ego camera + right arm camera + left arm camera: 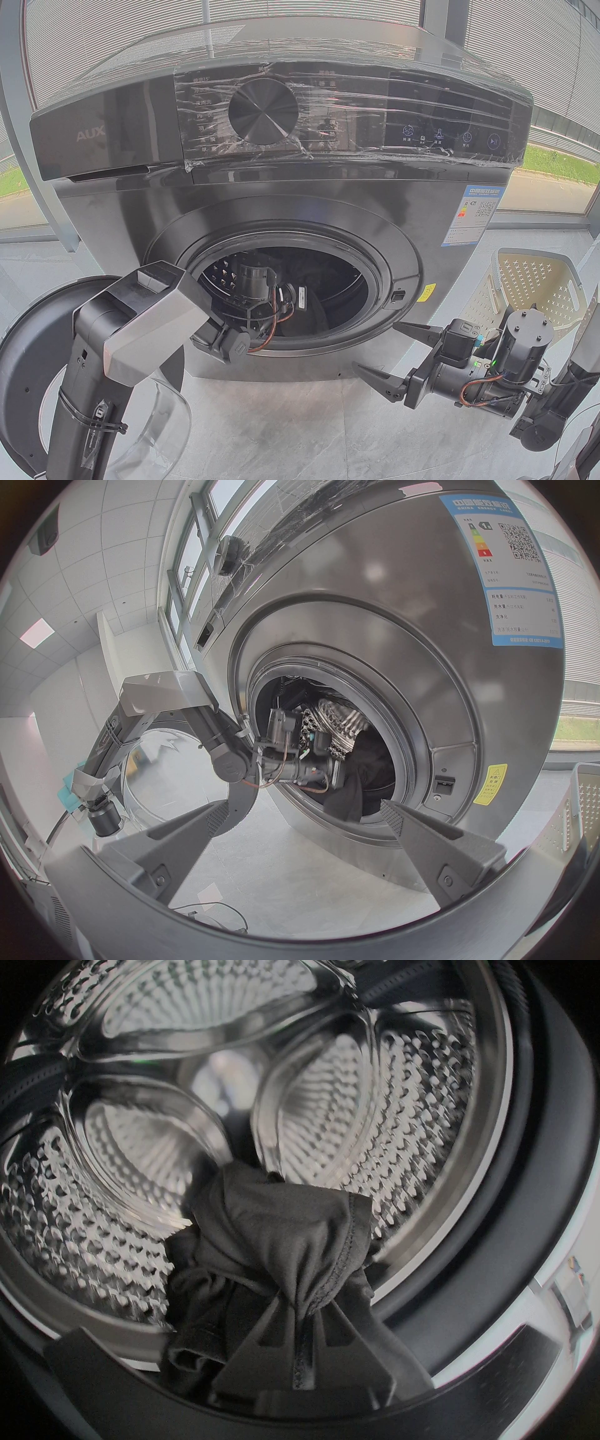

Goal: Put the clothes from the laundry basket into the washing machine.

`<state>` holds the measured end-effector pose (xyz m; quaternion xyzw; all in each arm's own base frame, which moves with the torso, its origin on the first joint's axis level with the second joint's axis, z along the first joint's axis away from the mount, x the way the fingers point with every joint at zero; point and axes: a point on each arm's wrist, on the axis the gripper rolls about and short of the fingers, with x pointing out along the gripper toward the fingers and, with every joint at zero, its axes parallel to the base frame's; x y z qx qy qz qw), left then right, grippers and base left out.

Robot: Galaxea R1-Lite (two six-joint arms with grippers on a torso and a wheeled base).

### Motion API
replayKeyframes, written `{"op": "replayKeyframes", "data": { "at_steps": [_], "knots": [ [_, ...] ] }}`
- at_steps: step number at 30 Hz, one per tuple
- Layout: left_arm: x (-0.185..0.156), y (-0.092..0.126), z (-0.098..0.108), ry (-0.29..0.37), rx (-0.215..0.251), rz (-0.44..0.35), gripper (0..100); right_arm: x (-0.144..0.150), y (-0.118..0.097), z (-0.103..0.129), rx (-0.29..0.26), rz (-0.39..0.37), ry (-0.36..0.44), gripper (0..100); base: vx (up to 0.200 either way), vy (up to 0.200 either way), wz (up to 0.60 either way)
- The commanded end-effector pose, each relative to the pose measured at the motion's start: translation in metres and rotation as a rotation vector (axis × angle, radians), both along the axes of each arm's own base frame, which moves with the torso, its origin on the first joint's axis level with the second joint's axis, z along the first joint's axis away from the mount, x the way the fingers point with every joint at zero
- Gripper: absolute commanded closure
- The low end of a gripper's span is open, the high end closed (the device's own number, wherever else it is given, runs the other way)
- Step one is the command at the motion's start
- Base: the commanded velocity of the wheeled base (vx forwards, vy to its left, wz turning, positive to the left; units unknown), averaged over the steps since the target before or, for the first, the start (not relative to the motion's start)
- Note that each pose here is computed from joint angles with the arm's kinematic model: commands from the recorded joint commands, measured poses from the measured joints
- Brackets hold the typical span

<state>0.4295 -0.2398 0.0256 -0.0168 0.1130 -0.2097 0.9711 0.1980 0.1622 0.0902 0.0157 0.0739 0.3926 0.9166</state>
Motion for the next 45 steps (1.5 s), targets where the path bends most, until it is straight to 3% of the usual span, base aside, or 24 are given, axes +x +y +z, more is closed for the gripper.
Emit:
{"op": "replayKeyframes", "data": {
  "at_steps": [1,16,21,22,33,37,40,45],
  "knots": [
    [0.025,0.005,0.012,-0.103,-0.051,0.075,100,0.0,0.001,0.001,0.003,0.002,-0.004,0,0.0,0.0,0.0],
    [0.045,0.005,0.028,-0.205,-0.105,0.129,100,0.0,0.001,0.001,0.003,0.002,-0.004,0,0.0,0.0,0.0],
    [0.045,0.005,0.022,-0.197,-0.098,0.129,100,0.0,0.001,0.001,0.004,0.002,-0.005,0,0.0,0.0,0.0],
    [0.045,0.005,0.022,-0.197,-0.098,0.129,0,0.0,0.001,0.001,0.003,0.002,-0.004,0,0.0,0.0,0.0],
    [0.034,0.004,0.014,-0.149,-0.069,0.116,0,0.0,0.0,0.001,0.002,0.002,-0.002,0,0.0,0.0,0.0],
    [0.014,0.008,0.013,-0.079,-0.02,0.09,0,-0.001,0.0,0.001,0.002,0.002,-0.002,0,0.0,0.0,0.0],
    [-0.005,0.014,0.002,0.006,0.045,0.039,0,-0.001,0.001,0.0,0.001,0.004,-0.001,0,0.0,0.0,0.0],
    [-0.011,0.017,-0.013,0.052,0.075,0.011,0,-0.002,0.002,0.0,0.001,0.012,-0.001,0,0.0,0.0,0.0]
  ]
}}
